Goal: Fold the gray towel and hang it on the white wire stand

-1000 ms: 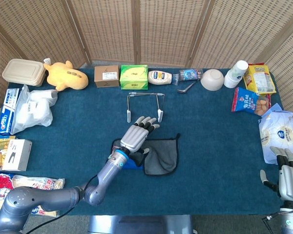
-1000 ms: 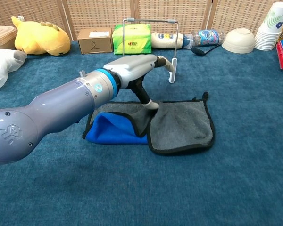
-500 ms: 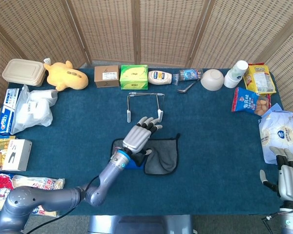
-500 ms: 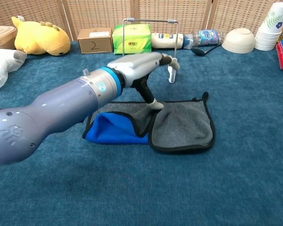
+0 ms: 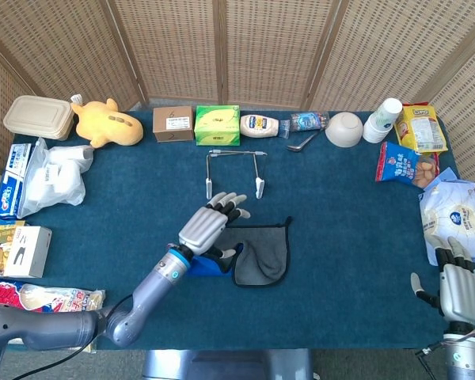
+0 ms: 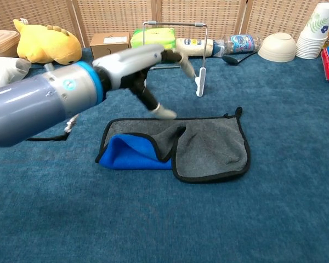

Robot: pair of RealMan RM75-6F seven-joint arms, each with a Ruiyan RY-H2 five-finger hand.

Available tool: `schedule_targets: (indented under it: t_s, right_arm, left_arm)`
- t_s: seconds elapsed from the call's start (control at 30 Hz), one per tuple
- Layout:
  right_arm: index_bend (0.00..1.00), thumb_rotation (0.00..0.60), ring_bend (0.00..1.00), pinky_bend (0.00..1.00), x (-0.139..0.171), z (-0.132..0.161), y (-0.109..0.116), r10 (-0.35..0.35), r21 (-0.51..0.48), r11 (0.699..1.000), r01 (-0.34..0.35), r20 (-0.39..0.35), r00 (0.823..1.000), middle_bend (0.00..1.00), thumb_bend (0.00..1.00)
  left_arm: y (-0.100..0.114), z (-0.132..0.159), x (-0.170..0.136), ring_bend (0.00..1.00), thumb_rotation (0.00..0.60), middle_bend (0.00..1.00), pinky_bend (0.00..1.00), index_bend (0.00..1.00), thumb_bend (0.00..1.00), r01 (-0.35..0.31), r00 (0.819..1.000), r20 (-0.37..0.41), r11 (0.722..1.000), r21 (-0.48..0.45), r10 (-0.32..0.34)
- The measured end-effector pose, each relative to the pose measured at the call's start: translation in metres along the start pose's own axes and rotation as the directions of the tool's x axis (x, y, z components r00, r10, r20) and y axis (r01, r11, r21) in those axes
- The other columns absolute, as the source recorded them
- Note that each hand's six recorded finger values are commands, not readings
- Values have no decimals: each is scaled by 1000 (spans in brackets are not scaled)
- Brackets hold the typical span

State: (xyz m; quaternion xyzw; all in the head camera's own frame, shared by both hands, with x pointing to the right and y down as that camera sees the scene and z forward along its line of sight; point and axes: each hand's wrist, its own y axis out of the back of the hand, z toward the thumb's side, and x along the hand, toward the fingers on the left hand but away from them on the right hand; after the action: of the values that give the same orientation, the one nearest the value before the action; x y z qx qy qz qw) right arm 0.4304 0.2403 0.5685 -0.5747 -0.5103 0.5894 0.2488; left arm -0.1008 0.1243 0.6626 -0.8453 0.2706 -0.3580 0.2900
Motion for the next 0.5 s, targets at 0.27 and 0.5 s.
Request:
schedule_targets:
  t_s: [0.27,0.5]
  right_arm:
    - [141,600,30,0,2,-3,2,-4,3,1000,4,10,1000,152,371]
    - [141,600,30,0,1,-1,-2,4,-3,1000,-4,2,1000,152,370]
  left_arm:
    - [-2,-2,-20,0,600,88,0,296,257,39,999,24,999,-9,-39]
    - [-3,-15,-49,0,600,89,0,344,257,78,996,31,996,37,-79]
